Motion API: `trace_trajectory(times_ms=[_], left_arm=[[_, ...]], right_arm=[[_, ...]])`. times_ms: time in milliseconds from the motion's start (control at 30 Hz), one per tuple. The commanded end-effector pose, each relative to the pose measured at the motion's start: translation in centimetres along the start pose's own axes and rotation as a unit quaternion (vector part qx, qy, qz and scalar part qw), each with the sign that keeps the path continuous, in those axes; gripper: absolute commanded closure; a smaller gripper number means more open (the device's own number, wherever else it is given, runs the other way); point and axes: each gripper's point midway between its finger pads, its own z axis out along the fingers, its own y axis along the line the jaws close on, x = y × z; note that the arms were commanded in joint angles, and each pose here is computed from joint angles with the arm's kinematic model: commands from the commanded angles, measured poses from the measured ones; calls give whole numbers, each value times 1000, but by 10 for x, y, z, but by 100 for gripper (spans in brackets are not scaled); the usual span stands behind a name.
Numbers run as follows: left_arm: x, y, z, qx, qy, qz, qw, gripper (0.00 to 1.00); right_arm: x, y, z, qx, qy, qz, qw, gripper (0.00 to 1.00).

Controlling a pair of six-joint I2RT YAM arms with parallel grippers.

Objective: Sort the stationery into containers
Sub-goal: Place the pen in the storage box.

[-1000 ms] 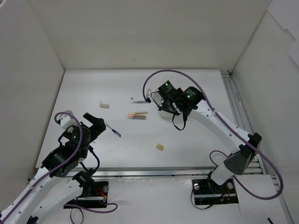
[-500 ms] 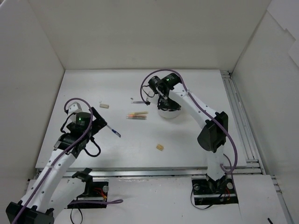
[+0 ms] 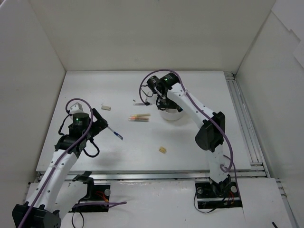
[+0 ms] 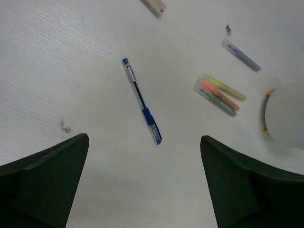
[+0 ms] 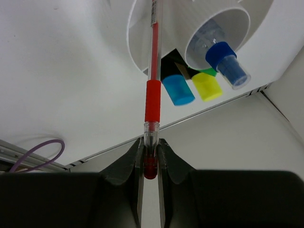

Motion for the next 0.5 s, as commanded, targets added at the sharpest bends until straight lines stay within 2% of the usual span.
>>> trace_trajectory(times_ms=[0, 133, 167, 267, 467], left_arm=[[-12, -12, 3, 26, -14, 3, 1000, 1], [-12, -11, 3, 28, -11, 2, 1000, 1], [-12, -11, 2, 29, -10, 3, 1000, 1], [-13, -9, 2, 27, -14, 0, 1000, 1], [-10, -10, -1, 33, -7, 1, 999, 1]], right_arm=[[5, -5, 0, 2, 30, -19, 999, 96], [-1, -12, 2, 14, 23, -13, 1000, 77], [-2, -12, 2, 17, 23, -13, 1000, 68], [-4, -14, -2, 26, 15, -5, 1000, 56], [-1, -28, -25, 85, -9, 34, 996, 46]])
